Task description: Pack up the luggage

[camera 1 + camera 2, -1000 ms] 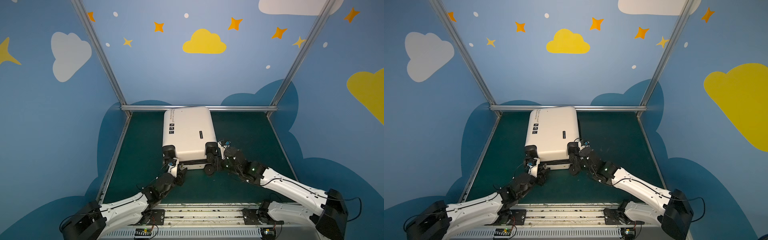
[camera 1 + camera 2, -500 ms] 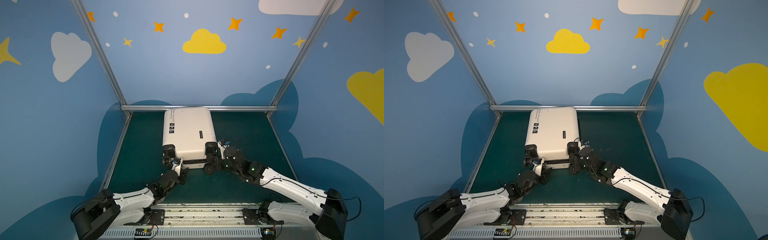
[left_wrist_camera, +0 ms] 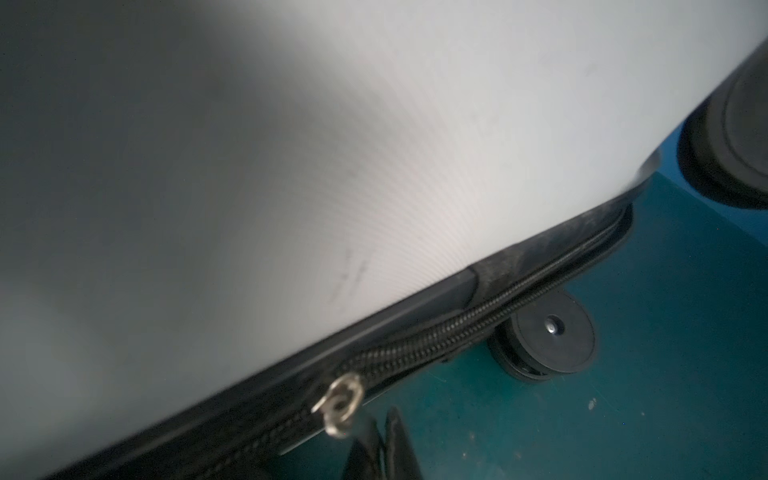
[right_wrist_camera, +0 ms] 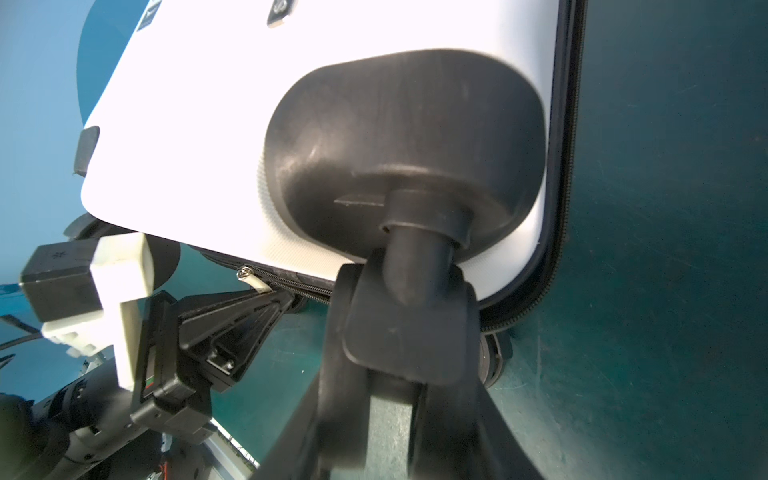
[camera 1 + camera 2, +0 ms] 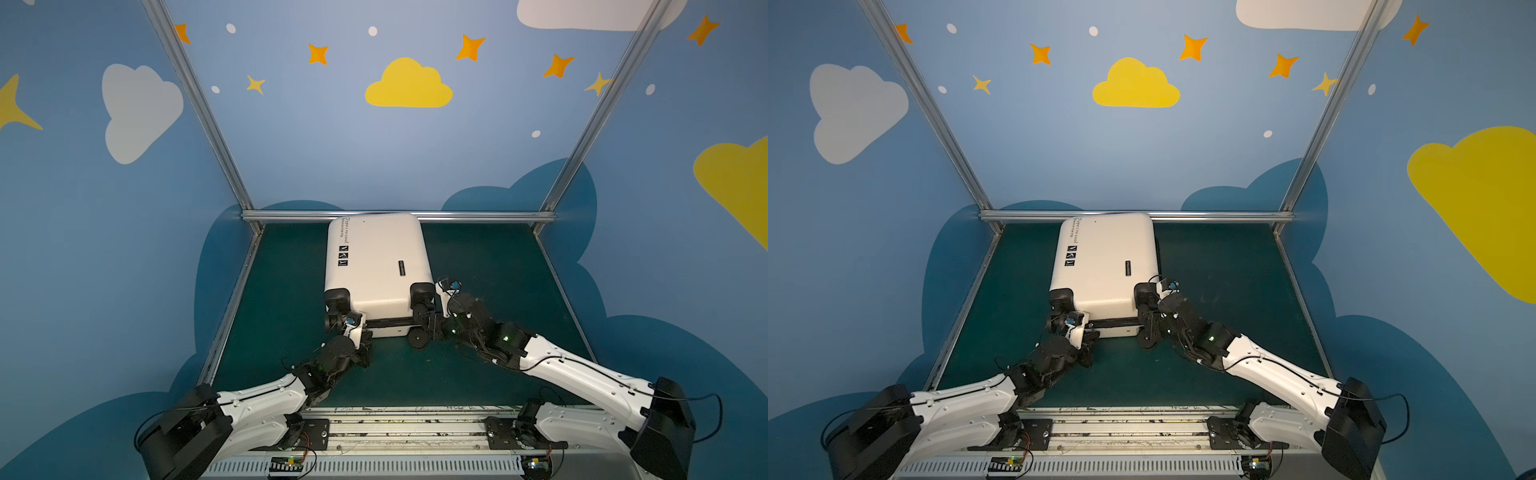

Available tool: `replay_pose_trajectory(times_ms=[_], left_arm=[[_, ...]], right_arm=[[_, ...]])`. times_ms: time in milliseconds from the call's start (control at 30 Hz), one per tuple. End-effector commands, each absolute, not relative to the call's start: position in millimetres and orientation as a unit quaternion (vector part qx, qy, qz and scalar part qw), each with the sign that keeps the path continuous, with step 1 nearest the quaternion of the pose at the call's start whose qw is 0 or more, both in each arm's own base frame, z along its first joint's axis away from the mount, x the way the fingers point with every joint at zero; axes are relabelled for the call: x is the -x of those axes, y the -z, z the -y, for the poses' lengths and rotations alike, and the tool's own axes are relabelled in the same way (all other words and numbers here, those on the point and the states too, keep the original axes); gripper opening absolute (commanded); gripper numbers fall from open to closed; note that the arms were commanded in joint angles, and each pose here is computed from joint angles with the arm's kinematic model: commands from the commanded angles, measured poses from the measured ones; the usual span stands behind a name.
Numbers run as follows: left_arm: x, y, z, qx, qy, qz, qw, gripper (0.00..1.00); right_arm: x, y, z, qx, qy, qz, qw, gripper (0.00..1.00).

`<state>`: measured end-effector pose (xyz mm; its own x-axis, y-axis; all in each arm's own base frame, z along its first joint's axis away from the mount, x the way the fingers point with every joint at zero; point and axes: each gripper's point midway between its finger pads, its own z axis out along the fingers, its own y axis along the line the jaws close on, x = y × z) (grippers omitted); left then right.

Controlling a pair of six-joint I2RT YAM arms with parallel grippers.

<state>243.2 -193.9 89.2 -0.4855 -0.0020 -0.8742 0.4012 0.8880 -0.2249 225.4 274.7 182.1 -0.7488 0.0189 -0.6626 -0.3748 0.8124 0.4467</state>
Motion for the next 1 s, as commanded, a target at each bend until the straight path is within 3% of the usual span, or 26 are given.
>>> replay_pose_trajectory(times_ms=[0,367,733,967], left_arm=[[-256,-130,192,-0.083,0.224,-0.804,0.544,0.03],[-253,-132,190,-0.088,0.228,-0.799,0.55,0.03],[-244,-142,245,-0.187,0.253,-0.789,0.528,0.02],[-239,-148,279,-0.229,0.265,-0.776,0.524,0.03]], right_arm=[[-207,-214,-305,0.186,-0.356,-0.847,0.348,0.0],[-207,-213,-306,0.184,-0.357,-0.848,0.345,0.0],[-208,-215,-310,0.184,-0.358,-0.851,0.338,0.0],[-214,-236,-306,0.189,-0.357,-0.834,0.376,0.0]])
